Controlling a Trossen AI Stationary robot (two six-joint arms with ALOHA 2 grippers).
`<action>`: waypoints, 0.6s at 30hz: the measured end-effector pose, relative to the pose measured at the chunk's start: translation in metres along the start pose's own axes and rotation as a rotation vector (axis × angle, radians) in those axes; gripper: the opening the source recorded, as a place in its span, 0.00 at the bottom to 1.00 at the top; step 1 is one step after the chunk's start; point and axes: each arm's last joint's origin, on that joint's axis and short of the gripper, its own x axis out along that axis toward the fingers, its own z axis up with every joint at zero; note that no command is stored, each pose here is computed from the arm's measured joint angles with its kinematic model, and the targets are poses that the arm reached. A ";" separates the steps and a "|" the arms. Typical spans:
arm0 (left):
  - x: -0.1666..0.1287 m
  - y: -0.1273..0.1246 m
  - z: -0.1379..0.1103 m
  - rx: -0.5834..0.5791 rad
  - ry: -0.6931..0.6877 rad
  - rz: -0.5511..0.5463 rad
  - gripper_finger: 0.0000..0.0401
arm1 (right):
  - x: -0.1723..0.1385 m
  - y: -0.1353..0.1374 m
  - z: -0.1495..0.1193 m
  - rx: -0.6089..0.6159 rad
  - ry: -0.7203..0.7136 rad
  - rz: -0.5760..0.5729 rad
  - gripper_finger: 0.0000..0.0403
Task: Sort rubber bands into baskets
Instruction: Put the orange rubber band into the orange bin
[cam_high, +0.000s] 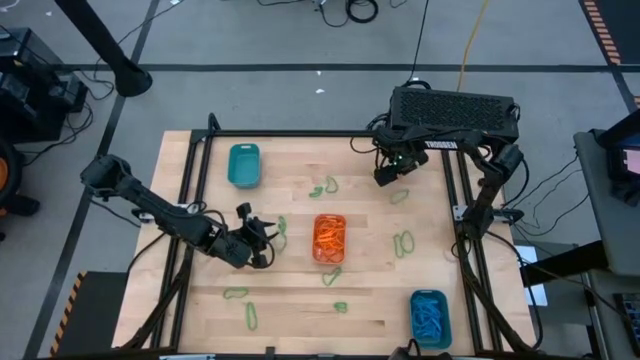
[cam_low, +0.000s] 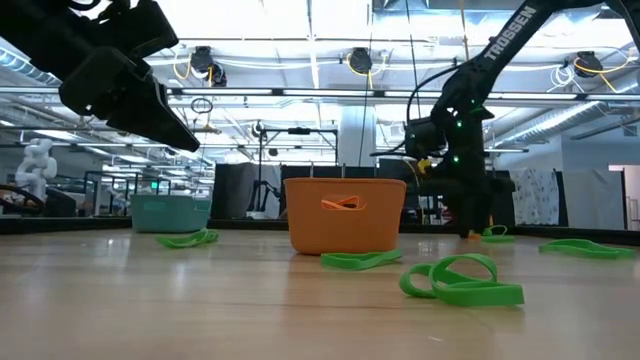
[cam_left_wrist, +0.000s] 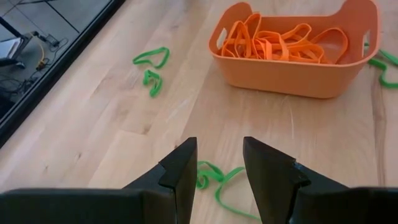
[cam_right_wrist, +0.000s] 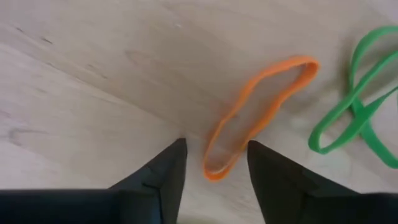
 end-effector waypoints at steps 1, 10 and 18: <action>0.000 0.000 0.000 0.000 0.000 0.000 0.35 | 0.000 0.000 0.000 -0.002 0.000 0.000 0.39; 0.000 0.000 0.000 0.000 0.000 0.000 0.35 | 0.002 -0.002 0.000 0.014 0.008 -0.005 0.04; 0.000 0.000 0.000 0.005 0.005 -0.010 0.35 | -0.036 0.000 -0.005 0.020 -0.064 -0.017 0.00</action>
